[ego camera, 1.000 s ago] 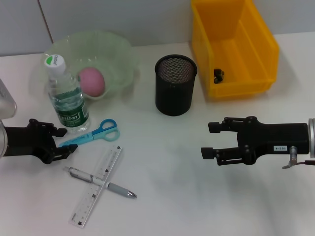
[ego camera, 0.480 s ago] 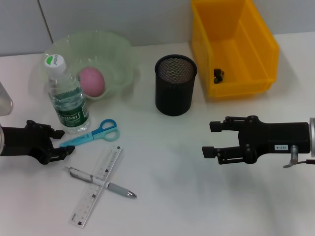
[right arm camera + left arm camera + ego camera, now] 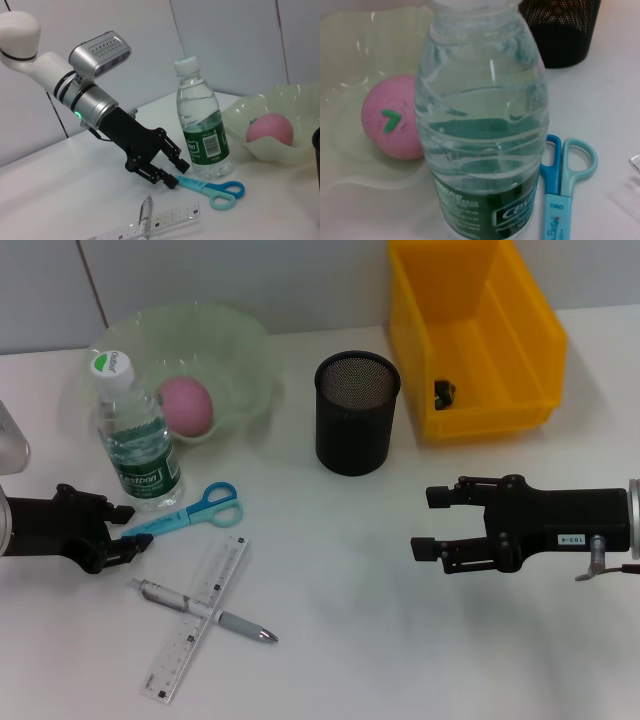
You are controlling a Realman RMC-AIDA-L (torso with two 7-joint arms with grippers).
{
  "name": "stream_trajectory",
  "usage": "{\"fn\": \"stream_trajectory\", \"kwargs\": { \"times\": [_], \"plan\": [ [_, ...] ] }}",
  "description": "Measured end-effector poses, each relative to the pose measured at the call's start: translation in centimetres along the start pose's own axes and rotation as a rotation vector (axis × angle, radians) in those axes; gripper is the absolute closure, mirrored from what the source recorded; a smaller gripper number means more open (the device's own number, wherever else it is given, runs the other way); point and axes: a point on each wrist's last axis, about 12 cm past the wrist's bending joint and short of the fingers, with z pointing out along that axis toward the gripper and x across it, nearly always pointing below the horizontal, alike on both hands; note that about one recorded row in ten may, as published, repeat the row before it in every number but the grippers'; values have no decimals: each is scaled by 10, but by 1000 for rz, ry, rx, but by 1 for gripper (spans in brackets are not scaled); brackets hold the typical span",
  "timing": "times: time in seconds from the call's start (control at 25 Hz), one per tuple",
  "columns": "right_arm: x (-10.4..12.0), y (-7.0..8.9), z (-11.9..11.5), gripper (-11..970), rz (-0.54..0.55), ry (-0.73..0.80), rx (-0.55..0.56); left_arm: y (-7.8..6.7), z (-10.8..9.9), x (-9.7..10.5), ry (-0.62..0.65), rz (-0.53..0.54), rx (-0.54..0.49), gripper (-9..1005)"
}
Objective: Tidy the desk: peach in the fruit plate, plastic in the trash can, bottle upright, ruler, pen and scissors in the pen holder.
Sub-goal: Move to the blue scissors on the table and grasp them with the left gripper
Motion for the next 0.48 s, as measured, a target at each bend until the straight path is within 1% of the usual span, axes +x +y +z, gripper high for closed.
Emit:
{"fn": "stream_trajectory", "kwargs": {
  "times": [0.24, 0.4, 0.48],
  "plan": [
    [0, 0, 0, 144, 0, 0, 0, 1, 0, 0, -4, -7, -5, 534],
    [0, 0, 0, 144, 1, 0, 1, 1, 0, 0, -4, -7, -5, 658],
    [0, 0, 0, 144, 1, 0, 1, 1, 0, 0, -4, -8, -5, 675]
  ]
}}
